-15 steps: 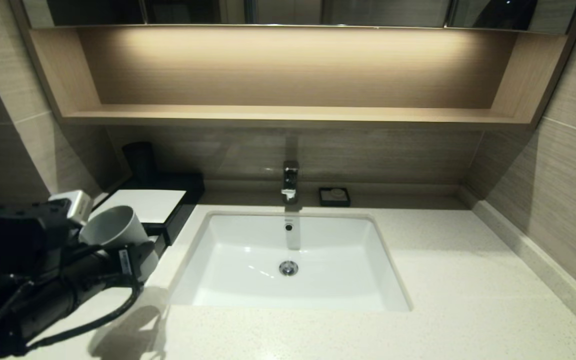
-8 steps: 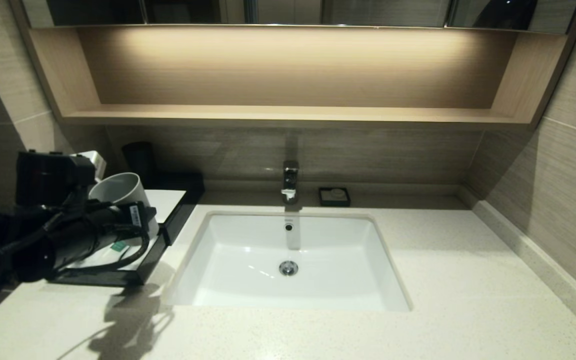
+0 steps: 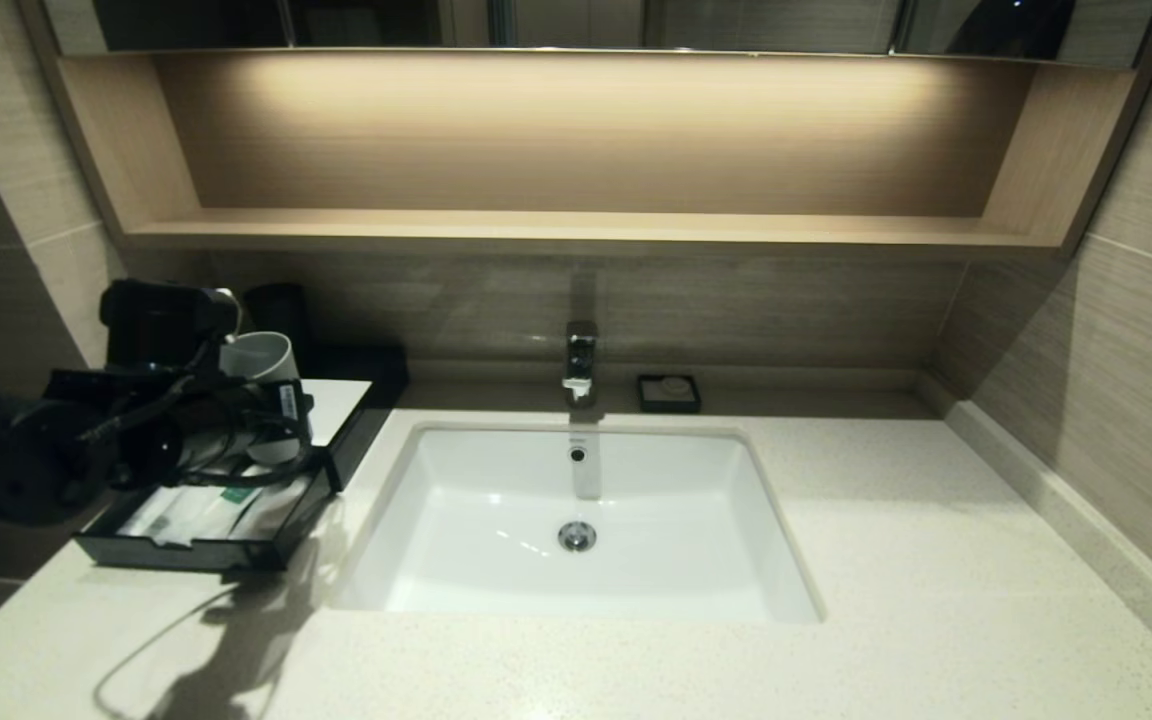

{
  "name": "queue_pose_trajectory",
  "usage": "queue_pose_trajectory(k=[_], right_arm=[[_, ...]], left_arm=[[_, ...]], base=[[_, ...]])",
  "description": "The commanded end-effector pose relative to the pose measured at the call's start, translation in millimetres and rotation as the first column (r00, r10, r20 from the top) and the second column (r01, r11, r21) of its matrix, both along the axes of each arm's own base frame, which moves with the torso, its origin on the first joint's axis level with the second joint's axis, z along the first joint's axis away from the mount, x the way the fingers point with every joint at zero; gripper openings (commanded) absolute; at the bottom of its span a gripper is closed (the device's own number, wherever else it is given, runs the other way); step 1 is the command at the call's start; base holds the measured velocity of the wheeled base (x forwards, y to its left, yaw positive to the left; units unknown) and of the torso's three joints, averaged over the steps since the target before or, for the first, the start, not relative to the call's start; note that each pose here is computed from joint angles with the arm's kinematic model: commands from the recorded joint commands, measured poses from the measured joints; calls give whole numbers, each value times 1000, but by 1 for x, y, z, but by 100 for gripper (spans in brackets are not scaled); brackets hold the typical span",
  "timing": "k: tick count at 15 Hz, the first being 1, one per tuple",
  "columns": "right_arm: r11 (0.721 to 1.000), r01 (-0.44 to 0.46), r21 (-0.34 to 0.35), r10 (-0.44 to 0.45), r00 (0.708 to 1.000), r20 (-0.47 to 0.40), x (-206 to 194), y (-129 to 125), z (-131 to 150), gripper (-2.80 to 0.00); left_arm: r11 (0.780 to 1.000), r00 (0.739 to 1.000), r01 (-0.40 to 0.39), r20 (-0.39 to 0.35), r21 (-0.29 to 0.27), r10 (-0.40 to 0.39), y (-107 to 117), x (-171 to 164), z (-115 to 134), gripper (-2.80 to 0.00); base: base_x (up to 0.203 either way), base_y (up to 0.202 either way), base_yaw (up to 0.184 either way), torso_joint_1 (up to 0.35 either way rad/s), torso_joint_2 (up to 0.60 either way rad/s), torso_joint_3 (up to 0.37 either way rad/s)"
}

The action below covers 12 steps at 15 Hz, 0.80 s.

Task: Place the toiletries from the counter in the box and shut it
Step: Place the cup on the storage box

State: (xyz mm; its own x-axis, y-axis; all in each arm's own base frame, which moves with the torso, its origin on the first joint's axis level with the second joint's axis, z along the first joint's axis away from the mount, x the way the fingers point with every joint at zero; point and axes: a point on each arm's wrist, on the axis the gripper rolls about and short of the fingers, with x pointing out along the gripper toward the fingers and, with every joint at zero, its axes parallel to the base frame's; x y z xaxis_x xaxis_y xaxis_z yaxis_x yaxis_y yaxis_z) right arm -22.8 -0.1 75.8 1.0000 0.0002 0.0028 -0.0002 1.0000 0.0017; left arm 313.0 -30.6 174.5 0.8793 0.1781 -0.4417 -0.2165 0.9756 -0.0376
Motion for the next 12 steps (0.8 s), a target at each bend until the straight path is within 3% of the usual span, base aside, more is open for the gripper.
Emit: queue_pose_trajectory(k=[1,12], right_arm=[[1000,-1,0,1,1000,-1,0,0,0,-280],[1000,-1,0,1,1000,0,0,0,0,-280]], left_arm=[[1000,1000,-7,-14,0,7,0,10,-8,-280],[1000,999,-25,22,6,25,8,48,-13,-280]], base=[[0,0,0,0,0,0],[0,0,0,0,0,0]])
